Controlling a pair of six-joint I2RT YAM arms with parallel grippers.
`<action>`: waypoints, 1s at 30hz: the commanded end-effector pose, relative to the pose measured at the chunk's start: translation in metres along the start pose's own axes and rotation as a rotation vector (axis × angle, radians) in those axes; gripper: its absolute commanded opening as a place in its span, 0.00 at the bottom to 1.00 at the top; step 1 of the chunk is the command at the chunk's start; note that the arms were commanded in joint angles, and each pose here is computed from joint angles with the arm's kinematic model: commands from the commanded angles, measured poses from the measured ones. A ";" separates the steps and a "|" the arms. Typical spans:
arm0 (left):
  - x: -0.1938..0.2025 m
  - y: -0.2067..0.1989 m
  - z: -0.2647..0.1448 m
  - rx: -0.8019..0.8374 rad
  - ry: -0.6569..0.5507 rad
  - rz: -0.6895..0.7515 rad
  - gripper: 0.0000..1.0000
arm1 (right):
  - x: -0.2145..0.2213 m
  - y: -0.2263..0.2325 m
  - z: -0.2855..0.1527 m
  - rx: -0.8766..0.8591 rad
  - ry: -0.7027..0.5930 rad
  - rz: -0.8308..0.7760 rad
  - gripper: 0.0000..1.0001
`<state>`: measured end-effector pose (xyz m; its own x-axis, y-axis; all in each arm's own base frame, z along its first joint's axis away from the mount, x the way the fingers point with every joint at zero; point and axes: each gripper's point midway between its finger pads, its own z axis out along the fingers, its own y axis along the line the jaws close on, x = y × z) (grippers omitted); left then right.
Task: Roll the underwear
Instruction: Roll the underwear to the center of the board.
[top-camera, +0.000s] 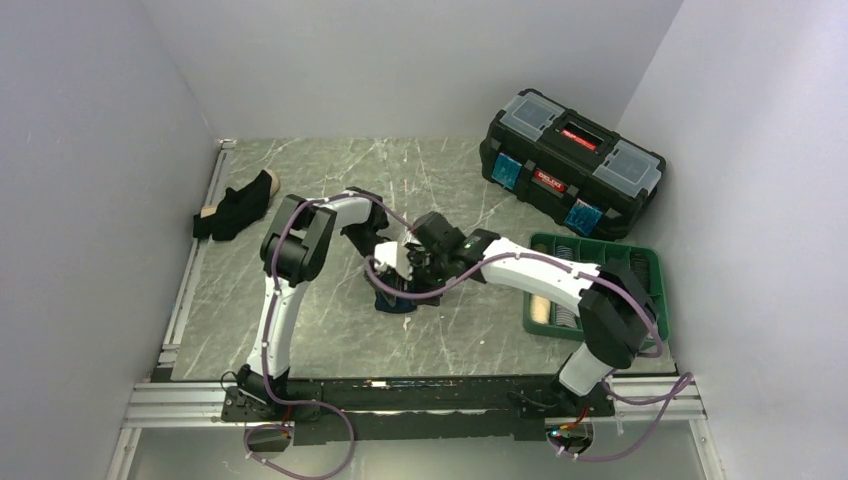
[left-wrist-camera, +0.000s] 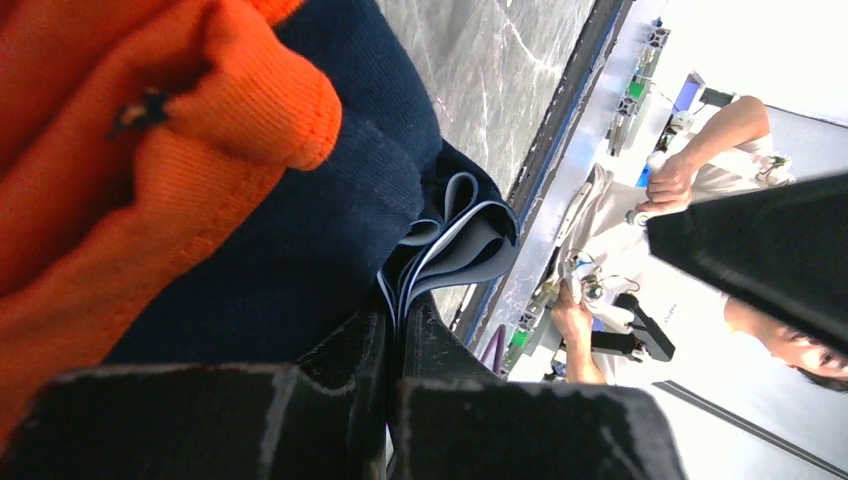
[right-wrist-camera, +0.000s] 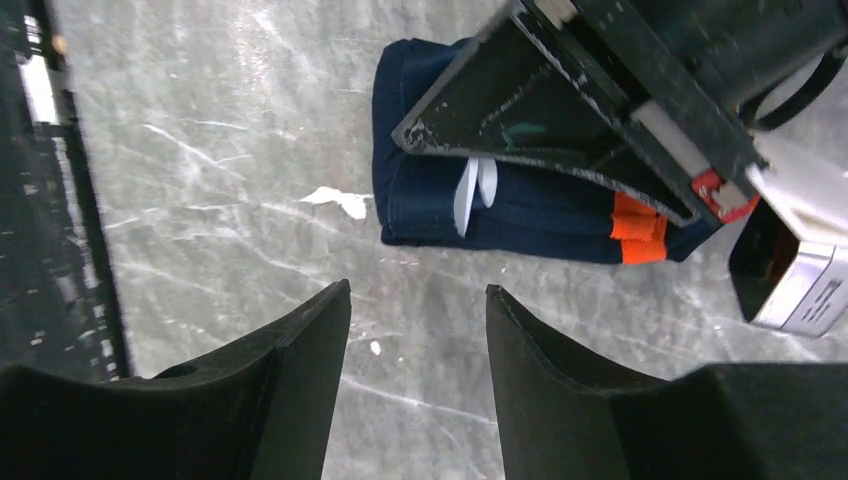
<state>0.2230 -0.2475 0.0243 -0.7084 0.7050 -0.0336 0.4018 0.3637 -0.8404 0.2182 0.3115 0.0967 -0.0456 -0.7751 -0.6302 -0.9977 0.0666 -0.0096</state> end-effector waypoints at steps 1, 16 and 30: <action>-0.007 0.020 0.005 -0.039 0.009 0.038 0.04 | -0.003 -0.017 0.016 0.174 0.089 -0.167 0.55; -0.006 0.015 0.006 0.016 0.031 -0.003 0.02 | 0.012 -0.001 0.064 0.236 0.260 -0.402 0.51; -0.002 0.013 0.007 0.033 0.048 -0.004 0.01 | 0.048 0.008 0.085 0.174 0.330 -0.396 0.32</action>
<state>0.2221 -0.2481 0.0248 -0.7146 0.6980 0.0463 0.3199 0.3849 -0.8657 0.2171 0.3377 0.0222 0.2940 -0.9044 -0.3093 -0.9125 -0.1694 -0.3723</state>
